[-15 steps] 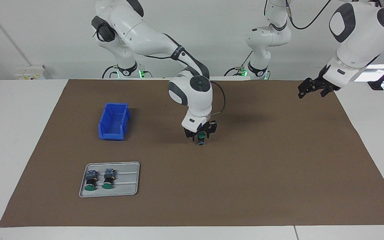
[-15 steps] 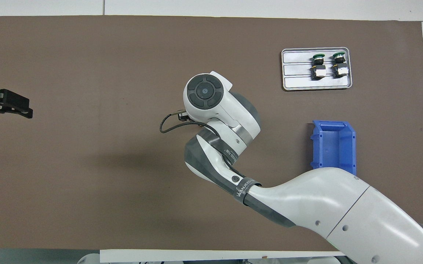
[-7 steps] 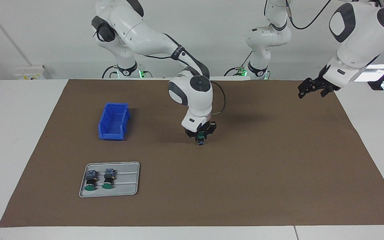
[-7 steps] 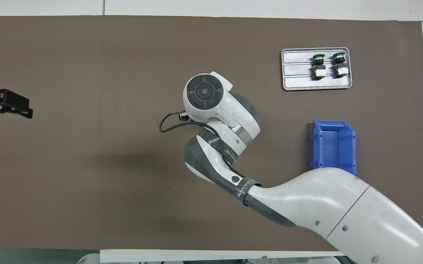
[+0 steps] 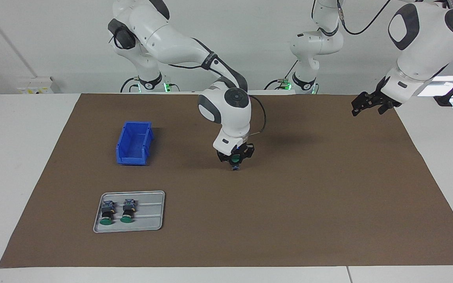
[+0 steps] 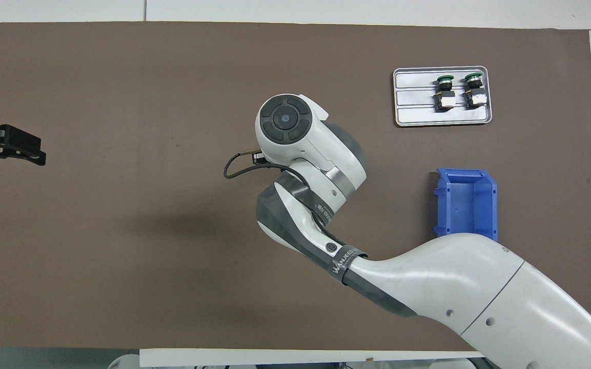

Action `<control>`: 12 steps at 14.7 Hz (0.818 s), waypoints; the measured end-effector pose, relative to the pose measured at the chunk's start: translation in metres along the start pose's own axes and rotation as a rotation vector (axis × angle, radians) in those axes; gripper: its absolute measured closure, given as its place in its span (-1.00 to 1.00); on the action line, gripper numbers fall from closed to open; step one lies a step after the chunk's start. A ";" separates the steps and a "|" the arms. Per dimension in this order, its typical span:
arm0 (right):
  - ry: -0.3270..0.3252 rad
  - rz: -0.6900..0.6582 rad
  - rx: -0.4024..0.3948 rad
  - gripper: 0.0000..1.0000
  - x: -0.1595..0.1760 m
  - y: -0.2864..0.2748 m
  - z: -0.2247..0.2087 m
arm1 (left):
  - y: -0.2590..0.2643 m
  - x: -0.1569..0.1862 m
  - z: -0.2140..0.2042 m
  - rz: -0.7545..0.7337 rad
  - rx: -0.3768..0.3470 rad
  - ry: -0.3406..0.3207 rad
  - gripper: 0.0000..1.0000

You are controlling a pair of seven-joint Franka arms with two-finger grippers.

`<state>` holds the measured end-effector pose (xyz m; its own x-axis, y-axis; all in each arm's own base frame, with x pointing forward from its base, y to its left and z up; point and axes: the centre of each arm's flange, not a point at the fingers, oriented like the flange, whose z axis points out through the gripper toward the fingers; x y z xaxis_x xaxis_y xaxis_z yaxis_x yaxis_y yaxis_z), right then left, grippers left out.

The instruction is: Place and press button with both arms

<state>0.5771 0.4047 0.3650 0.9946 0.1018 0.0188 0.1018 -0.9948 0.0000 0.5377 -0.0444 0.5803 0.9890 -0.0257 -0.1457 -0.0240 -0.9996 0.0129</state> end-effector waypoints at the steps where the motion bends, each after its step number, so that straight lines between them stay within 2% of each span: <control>1: 0.005 0.017 -0.008 0.25 0.005 0.009 -0.014 | 0.000 0.000 0.000 0.000 0.000 0.000 -1.00; 7: -0.028 0.169 -0.055 0.25 0.018 0.104 -0.095 | 0.000 0.000 0.000 0.000 0.000 0.000 -1.00; 10: -0.048 0.161 -0.095 0.25 0.018 0.146 -0.117 | 0.000 0.000 0.000 0.000 0.000 0.000 -1.00; 12: -0.085 0.107 -0.124 0.25 0.017 0.177 -0.124 | 0.000 0.000 0.000 0.000 0.000 0.000 -1.00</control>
<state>0.6093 0.2298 0.4896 0.9982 -0.0103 -0.0591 -0.0027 -0.9920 0.1262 0.5377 -0.0444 0.5803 0.9890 -0.0257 -0.1457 -0.0241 -0.9996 0.0129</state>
